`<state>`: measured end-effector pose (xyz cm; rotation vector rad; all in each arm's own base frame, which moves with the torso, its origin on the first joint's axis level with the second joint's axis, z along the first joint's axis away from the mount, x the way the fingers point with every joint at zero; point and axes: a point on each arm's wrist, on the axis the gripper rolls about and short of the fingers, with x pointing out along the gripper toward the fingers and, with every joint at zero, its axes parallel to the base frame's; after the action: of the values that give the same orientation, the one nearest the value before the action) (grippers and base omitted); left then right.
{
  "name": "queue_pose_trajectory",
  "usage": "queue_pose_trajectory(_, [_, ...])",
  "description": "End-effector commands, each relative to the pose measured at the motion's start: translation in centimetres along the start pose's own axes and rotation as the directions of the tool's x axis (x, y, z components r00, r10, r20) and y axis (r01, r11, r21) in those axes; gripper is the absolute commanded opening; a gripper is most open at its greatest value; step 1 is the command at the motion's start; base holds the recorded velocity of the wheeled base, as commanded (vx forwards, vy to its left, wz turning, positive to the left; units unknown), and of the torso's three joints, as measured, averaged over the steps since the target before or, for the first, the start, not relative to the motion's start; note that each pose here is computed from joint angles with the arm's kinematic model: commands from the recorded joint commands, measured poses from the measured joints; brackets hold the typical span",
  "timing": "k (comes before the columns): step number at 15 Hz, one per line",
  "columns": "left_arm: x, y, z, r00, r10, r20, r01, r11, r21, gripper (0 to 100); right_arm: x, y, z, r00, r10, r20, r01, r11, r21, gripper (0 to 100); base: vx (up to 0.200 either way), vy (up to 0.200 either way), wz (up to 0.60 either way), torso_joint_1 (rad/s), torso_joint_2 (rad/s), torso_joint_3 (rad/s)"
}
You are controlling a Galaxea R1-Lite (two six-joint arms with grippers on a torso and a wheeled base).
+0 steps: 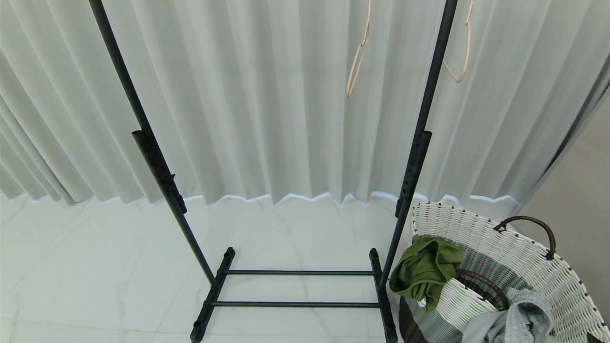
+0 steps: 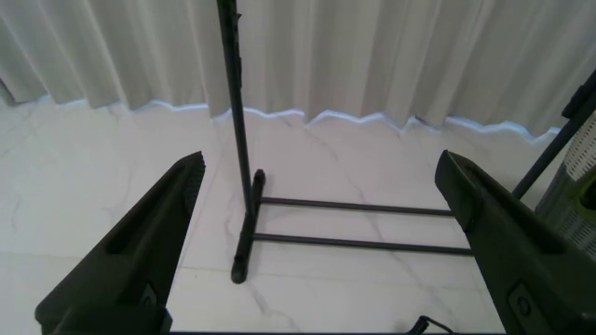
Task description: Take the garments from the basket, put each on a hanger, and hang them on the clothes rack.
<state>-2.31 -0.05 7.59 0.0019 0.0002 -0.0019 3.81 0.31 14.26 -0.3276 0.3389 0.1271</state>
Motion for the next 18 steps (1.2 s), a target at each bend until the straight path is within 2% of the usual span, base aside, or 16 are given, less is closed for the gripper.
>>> queue_pose_trajectory(1, [0.0, 0.0, 0.0, 1.000, 0.000, -0.001, 0.000, 1.000, 0.000, 100, 8.5, -0.1, 1.0, 0.939, 0.093, -0.330, -0.158, 0.972, -0.173, 100, 0.000, 0.000, 0.00, 0.000, 0.00, 0.000])
queue_pose_trajectory(3, [0.0, 0.0, 0.0, 1.000, 0.000, -0.001, 0.000, 1.000, 0.000, 100, 11.4, -0.2, 0.2, 0.904, 0.100, -0.417, -0.205, 0.955, -0.217, 100, 0.000, 0.000, 0.00, 0.000, 0.00, 0.000])
queue_pose_trajectory(5, [0.0, 0.0, 0.0, 1.000, 0.000, -0.001, 0.000, 1.000, 0.000, 100, 14.1, -0.9, -1.0, 0.877, 0.072, -0.474, -0.211, 0.946, -0.246, 100, 0.000, 0.000, 0.00, 0.000, 0.00, 0.000])
queue_pose_trajectory(8, [0.0, 0.0, 0.0, 1.000, 0.000, -0.001, 0.000, 1.000, 0.000, 100, 17.2, -1.6, -1.7, 0.891, 0.015, -0.453, -0.157, 0.948, -0.277, 100, 0.000, 0.000, 0.00, 0.000, 0.00, 0.000])
queue_pose_trajectory(10, [0.0, 0.0, 0.0, 1.000, 0.000, -0.001, 0.000, 1.000, 0.000, 100, 18.2, -1.7, -2.1, 0.873, -0.045, -0.485, -0.117, 0.947, -0.298, 100, 0.000, 0.000, 0.00, 0.000, 0.00, 0.000])
queue_pose_trajectory(13, [0.0, 0.0, 0.0, 1.000, 0.000, -0.001, 0.000, 1.000, -0.002, 100, 18.5, -1.7, -2.1, 0.880, -0.057, -0.471, -0.101, 0.948, -0.303, 100, 0.000, 0.000, 0.00, 0.000, 0.00, 0.000])
queue_pose_trajectory(14, [0.0, 0.0, -0.1, 1.000, 0.000, -0.004, 0.000, 1.000, -0.002, 100, 18.5, -1.7, -2.0, 0.884, -0.059, -0.463, -0.097, 0.947, -0.305, 0, 0.000, 0.000, 0.00, 0.000, 0.00, 0.000])
queue_pose_trajectory(18, [0.0, 0.0, 0.0, 1.000, 0.000, -0.001, 0.000, 1.000, -0.002, 100, 17.2, -2.2, -0.7, 0.919, -0.094, -0.383, -0.035, 0.948, -0.315, 0, 0.000, 0.000, 0.00, 0.000, 0.00, 0.000])
